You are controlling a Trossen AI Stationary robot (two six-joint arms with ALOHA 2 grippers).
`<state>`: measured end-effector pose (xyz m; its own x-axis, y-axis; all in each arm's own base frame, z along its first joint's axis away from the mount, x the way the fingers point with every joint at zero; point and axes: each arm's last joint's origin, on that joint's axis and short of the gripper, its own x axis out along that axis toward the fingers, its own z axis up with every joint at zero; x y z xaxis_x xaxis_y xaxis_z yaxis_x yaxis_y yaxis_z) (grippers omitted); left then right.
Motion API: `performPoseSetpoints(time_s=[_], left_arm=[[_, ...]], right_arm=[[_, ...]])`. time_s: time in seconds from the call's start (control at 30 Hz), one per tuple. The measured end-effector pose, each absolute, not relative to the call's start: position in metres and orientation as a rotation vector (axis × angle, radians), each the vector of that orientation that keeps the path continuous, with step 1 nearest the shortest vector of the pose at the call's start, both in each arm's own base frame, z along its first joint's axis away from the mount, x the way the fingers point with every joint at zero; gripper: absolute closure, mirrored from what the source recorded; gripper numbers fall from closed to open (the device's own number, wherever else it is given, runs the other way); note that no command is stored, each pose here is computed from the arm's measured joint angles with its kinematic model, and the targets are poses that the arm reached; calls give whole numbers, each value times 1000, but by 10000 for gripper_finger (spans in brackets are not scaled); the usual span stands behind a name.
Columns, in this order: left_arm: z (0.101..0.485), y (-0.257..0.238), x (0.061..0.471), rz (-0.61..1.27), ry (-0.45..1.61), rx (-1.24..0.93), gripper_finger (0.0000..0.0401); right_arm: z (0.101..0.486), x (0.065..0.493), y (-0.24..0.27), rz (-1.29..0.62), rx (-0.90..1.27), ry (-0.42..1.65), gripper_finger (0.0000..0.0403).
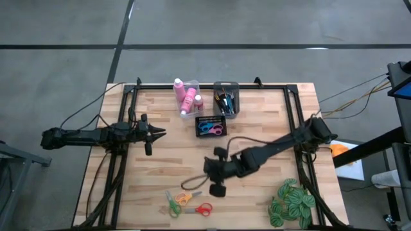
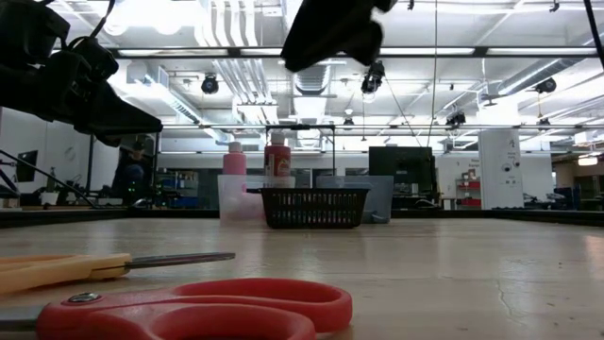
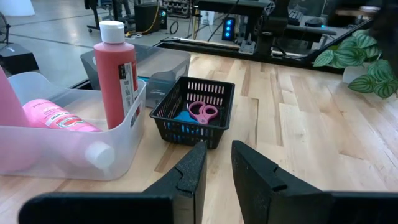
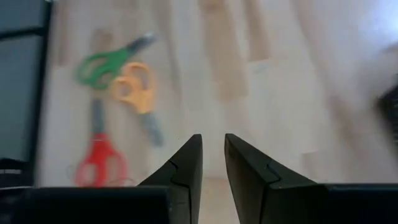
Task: Pick & Place Paint Supplies
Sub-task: Put the red scissors into the black bin
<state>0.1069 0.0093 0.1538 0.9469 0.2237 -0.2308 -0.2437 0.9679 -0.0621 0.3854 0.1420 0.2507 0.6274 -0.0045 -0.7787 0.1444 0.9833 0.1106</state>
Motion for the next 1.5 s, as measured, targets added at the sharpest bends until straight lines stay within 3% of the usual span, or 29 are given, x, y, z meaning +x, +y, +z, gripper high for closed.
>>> performPoseSetpoints(time_s=[0.2,0.6,1.07,1.5], left_arm=[[154,9,107,239,225,-90,322],[154,9,107,239,227,-90,322],[153,9,107,238,231,-90,322],[153,9,107,238,231,-90,322]], right_arm=[[242,375,180,-88,310,865,335],[180,366,256,-169,408,870,335],[135,391,275,-240,284,960,335],[124,394,277,-275,238,990,335]])
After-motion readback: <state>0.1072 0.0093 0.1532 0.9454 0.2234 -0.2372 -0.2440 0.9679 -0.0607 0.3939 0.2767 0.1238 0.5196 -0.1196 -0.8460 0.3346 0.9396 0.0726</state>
